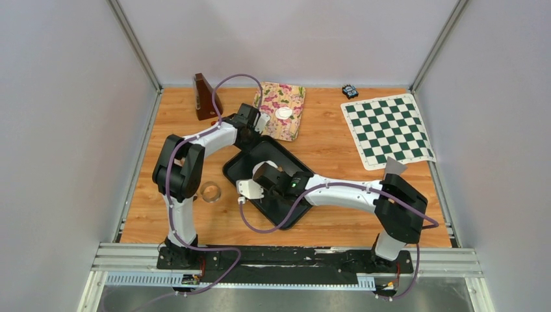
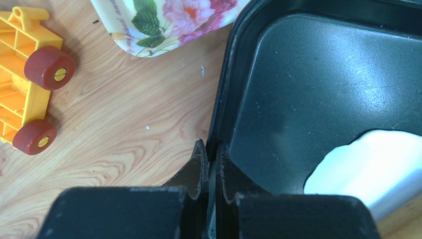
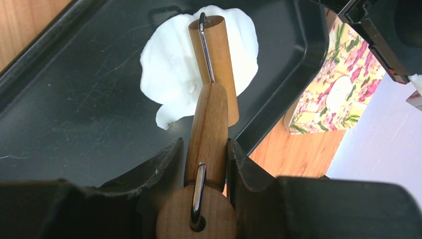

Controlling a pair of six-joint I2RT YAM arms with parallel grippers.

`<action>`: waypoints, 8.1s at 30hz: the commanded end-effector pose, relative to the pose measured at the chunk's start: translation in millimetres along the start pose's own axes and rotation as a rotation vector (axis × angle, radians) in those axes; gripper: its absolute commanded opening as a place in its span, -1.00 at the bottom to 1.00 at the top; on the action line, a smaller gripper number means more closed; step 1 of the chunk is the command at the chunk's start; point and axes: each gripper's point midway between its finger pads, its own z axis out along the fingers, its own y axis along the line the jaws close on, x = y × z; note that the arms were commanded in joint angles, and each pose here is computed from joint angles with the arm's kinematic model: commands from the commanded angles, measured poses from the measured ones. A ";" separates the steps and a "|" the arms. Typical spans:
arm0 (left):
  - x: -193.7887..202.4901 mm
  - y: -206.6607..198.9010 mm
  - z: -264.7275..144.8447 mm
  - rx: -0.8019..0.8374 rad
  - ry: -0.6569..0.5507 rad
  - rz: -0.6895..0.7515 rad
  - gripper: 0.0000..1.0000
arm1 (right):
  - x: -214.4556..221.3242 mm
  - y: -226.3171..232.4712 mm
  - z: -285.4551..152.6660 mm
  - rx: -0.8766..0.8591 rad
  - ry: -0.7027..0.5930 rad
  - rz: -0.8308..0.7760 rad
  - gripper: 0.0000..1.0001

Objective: Roll out the dumpling wrappers from the dough

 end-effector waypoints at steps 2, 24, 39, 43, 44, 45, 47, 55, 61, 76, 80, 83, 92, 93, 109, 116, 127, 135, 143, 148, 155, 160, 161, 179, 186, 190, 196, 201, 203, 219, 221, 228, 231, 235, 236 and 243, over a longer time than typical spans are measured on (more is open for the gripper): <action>19.8 -5.8 4.9 -0.008 0.059 -0.062 -1.00 | 26.8 102.2 -8.9 -0.402 0.022 -0.035 -1.00; 19.2 -11.5 0.9 0.022 0.050 -0.065 -1.00 | 4.0 43.4 31.9 -0.168 -0.009 0.123 -1.00; 16.2 -8.2 0.1 0.005 0.044 -0.067 -1.00 | 33.2 105.0 8.6 -0.438 0.025 0.045 -1.00; 14.2 -6.8 -1.2 0.000 0.039 -0.066 -1.00 | 48.0 134.2 -6.7 -0.552 0.052 -0.012 -1.00; 14.5 -6.2 -1.3 -0.001 0.039 -0.067 -1.00 | 50.4 138.6 -9.3 -0.569 0.058 -0.020 -1.00; 14.1 -5.7 -1.7 -0.003 0.038 -0.065 -1.00 | 53.8 143.8 -12.2 -0.590 0.069 -0.031 -1.00; 14.1 -5.6 -1.7 -0.004 0.039 -0.066 -1.00 | 57.2 150.8 -16.8 -0.620 0.078 -0.044 -1.00; 13.2 -4.1 -3.8 -0.010 0.036 -0.065 -1.00 | 70.9 173.6 -39.8 -0.745 0.117 -0.056 -1.00; 12.1 -3.8 -4.9 -0.011 0.034 -0.065 -1.00 | 74.7 180.0 -52.0 -0.789 0.124 -0.049 -1.00; 8.9 -4.5 -8.6 -0.007 0.021 -0.064 -1.00 | 48.3 98.0 -83.8 -0.579 0.033 -0.087 -1.00; 7.3 -5.3 -10.2 0.002 0.013 -0.066 -1.00 | 31.1 8.4 -80.7 -0.273 -0.084 -0.117 -1.00; 6.3 -7.3 -10.2 0.013 0.009 -0.061 -1.00 | 29.6 -40.8 -74.2 -0.110 -0.120 -0.178 -1.00; -0.8 -20.8 -8.1 0.097 -0.009 -0.006 -1.00 | 9.6 -67.3 -59.4 -0.165 -0.300 -0.357 -1.00; -1.5 -21.8 -7.9 0.104 -0.010 0.000 -1.00 | 6.3 -69.5 -59.8 -0.165 -0.315 -0.371 -1.00; -0.5 -45.0 0.6 0.219 0.022 0.130 -1.00 | 33.0 -12.5 -33.1 -0.346 -0.323 -0.626 -1.00; -4.1 -47.7 -2.4 0.231 0.013 0.131 -1.00 | 44.8 6.7 -5.7 -0.316 -0.282 -0.659 -1.00; -8.9 -53.4 -10.8 0.252 -0.008 0.122 -1.00 | 46.5 42.3 13.8 -0.417 -0.333 -0.584 -1.00; -10.3 -52.4 -16.3 0.249 -0.018 0.123 -1.00 | 66.0 57.5 2.6 -0.476 -0.295 -0.577 -1.00; -12.6 -52.6 -19.8 0.252 -0.027 0.125 -1.00 | 106.1 96.5 -21.1 -0.595 -0.245 -0.576 -1.00; -13.6 -52.6 -22.7 0.255 -0.033 0.123 -1.00 | 120.7 112.5 -32.6 -0.654 -0.228 -0.551 -1.00; -14.2 -53.4 -24.6 0.259 -0.037 0.123 -1.00 | 133.8 120.7 -47.2 -0.701 -0.182 -0.532 -1.00; -14.6 -53.7 -24.2 0.260 -0.039 0.122 -1.00 | 140.8 123.6 -60.1 -0.735 -0.145 -0.513 -1.00; -13.9 -53.7 -23.5 0.259 -0.037 0.122 -1.00 | 143.0 123.3 -61.6 -0.736 -0.132 -0.509 -1.00; -13.0 -52.5 -22.1 0.251 -0.032 0.118 -1.00 | 145.6 117.1 -84.3 -0.748 -0.092 -0.465 -1.00; -14.1 -54.7 -21.8 0.262 -0.034 0.111 -1.00 | 137.5 92.1 -73.3 -0.640 -0.074 -0.452 -1.00; -15.2 -55.7 -23.6 0.269 -0.038 0.109 -1.00 | 116.6 42.7 -74.8 -0.515 -0.096 -0.403 -1.00; -17.6 -56.1 -26.7 0.272 -0.048 0.104 -1.00 | 86.3 -13.2 -82.3 -0.396 -0.155 -0.371 -1.00; -17.7 -56.6 -26.6 0.274 -0.050 0.103 -1.00 | 77.3 -18.4 -70.3 -0.374 -0.180 -0.370 -1.00; -17.7 -56.5 -25.6 0.275 -0.049 0.102 -1.00 | 71.7 -15.9 -63.7 -0.373 -0.191 -0.375 -1.00; -18.4 -60.1 -30.0 0.290 -0.057 0.102 -1.00 | 61.3 28.6 1.8 -0.425 -0.184 -0.445 -1.00; -18.6 -60.2 -30.2 0.291 -0.058 0.102 -1.00 | 67.3 35.1 7.7 -0.434 -0.173 -0.473 -1.00; -19.8 -61.3 -30.7 0.295 -0.061 0.101 -1.00 | 71.7 57.0 18.3 -0.501 -0.183 -0.491 -1.00; -19.5 -61.8 -30.7 0.298 -0.060 0.100 -1.00 | 67.2 55.4 24.3 -0.489 -0.191 -0.475 -1.00; -19.4 -61.6 -30.3 0.296 -0.060 0.099 -1.00 | 39.6 25.4 25.2 -0.383 -0.235 -0.418 -1.00; -19.9 -61.5 -30.1 0.296 -0.061 0.099 -1.00 | 32.0 14.9 21.9 -0.355 -0.247 -0.407 -1.00; -22.3 -60.1 -33.0 0.291 -0.069 0.096 -1.00 | -5.3 -66.5 -27.3 -0.166 -0.260 -0.247 -1.00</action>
